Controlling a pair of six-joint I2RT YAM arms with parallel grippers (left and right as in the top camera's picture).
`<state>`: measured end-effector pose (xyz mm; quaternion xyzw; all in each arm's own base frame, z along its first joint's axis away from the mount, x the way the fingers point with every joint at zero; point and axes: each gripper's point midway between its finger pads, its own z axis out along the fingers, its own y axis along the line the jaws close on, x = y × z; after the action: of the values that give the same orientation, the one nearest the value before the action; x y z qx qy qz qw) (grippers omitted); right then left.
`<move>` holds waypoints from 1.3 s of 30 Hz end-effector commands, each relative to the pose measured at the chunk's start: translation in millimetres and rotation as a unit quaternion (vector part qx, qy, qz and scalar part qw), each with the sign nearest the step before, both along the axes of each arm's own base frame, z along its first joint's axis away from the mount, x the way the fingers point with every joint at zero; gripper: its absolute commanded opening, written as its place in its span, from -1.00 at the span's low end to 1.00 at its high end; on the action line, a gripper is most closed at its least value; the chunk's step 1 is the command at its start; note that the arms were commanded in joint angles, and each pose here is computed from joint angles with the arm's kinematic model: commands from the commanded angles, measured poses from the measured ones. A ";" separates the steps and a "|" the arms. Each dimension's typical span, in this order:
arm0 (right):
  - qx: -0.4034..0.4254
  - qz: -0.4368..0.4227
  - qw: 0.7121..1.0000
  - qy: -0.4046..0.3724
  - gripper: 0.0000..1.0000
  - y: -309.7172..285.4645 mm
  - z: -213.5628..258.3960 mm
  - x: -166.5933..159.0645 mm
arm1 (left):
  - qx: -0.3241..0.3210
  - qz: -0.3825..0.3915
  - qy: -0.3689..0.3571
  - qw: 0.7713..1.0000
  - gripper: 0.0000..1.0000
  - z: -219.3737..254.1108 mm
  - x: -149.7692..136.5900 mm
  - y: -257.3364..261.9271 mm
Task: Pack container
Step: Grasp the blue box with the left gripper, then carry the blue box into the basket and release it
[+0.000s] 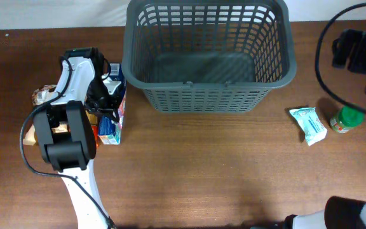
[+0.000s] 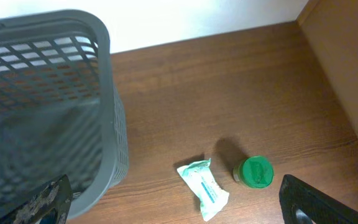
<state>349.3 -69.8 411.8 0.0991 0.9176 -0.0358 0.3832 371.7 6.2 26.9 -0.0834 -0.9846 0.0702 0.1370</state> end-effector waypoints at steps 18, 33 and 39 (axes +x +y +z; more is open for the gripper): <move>0.008 -0.001 0.998 0.068 0.98 -8.3 -49.1 38.3 | 0.039 0.064 -0.437 0.896 -0.97 302.2 100.0 6.5; -0.031 -0.040 0.997 0.063 0.98 -29.9 -44.8 38.6 | -0.062 -0.261 -0.570 0.777 -0.96 390.5 44.8 -192.0; -0.028 -0.212 0.974 0.073 0.98 -107.6 -46.6 2.0 | -0.063 -0.372 -0.537 0.755 -0.96 362.2 38.1 -232.6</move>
<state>375.5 -124.7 364.6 0.1715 0.9285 -0.1001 0.3137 410.9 -214.5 398.8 -0.4031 -0.8148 0.0406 -0.4147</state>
